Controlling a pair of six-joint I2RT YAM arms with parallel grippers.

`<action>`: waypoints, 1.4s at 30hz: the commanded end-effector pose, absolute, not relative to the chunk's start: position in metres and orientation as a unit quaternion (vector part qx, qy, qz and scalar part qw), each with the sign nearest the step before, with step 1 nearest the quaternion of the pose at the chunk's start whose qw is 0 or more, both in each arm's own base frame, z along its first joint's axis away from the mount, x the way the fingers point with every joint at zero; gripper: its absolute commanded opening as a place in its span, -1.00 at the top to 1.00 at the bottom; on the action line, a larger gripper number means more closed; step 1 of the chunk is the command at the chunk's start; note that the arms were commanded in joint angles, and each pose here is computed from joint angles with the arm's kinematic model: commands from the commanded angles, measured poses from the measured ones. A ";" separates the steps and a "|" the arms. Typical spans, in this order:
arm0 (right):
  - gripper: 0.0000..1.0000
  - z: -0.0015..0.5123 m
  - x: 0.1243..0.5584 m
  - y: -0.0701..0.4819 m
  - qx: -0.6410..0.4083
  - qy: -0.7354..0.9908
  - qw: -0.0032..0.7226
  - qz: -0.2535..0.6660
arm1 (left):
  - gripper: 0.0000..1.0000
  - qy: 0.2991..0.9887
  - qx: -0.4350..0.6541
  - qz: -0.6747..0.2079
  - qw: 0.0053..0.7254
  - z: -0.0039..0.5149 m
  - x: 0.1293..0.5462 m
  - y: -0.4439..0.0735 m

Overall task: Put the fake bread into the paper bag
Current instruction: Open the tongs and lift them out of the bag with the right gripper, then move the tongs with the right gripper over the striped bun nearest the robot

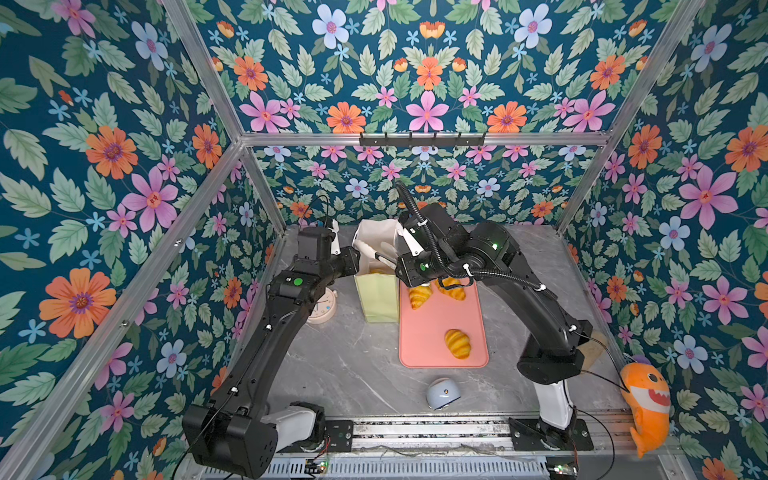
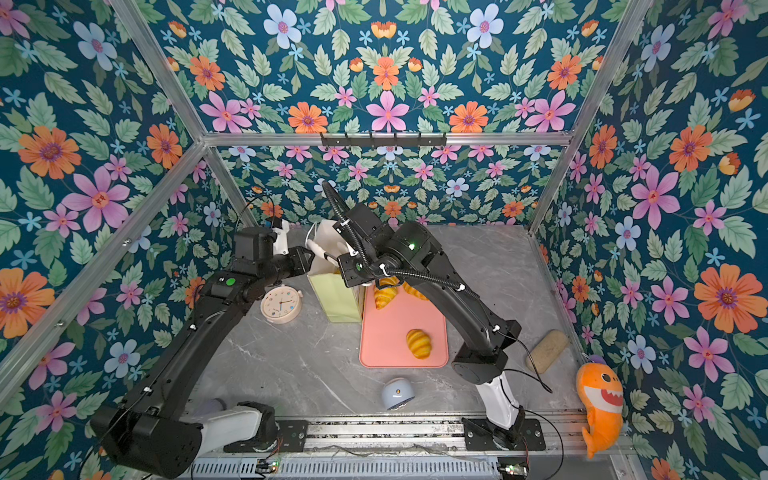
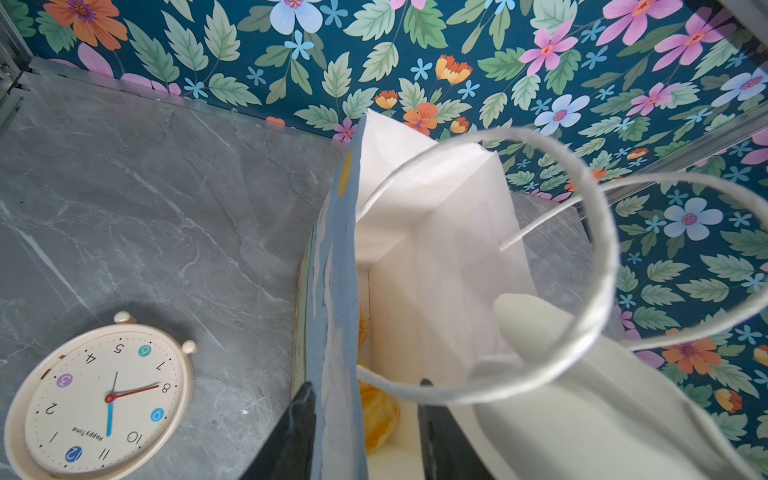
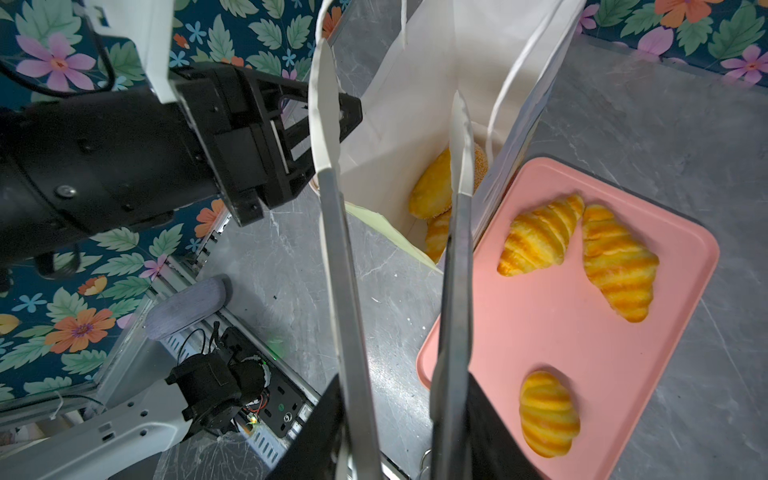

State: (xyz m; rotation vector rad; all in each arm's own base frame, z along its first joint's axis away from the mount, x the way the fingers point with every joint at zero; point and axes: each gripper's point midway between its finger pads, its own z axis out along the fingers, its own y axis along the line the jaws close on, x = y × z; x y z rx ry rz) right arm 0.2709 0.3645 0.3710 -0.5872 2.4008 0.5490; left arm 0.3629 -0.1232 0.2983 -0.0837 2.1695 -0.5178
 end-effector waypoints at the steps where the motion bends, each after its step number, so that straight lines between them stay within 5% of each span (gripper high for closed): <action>1: 0.17 0.386 0.267 0.359 -0.221 0.897 0.315 0.217 | 0.16 0.868 -0.031 -0.212 0.448 0.305 0.363 -0.124; 19: 0.17 0.428 0.226 0.329 -0.260 0.867 0.329 0.269 | 0.17 0.868 -0.031 -0.211 0.448 0.304 0.360 -0.122; 28: 0.17 0.429 0.211 0.277 -0.258 0.877 0.343 0.216 | 0.16 0.864 -0.029 -0.216 0.455 0.310 0.355 -0.122; 42: 0.18 0.342 0.189 0.186 -0.181 0.932 0.293 0.119 | 0.12 0.861 -0.038 -0.198 0.467 0.307 0.357 -0.114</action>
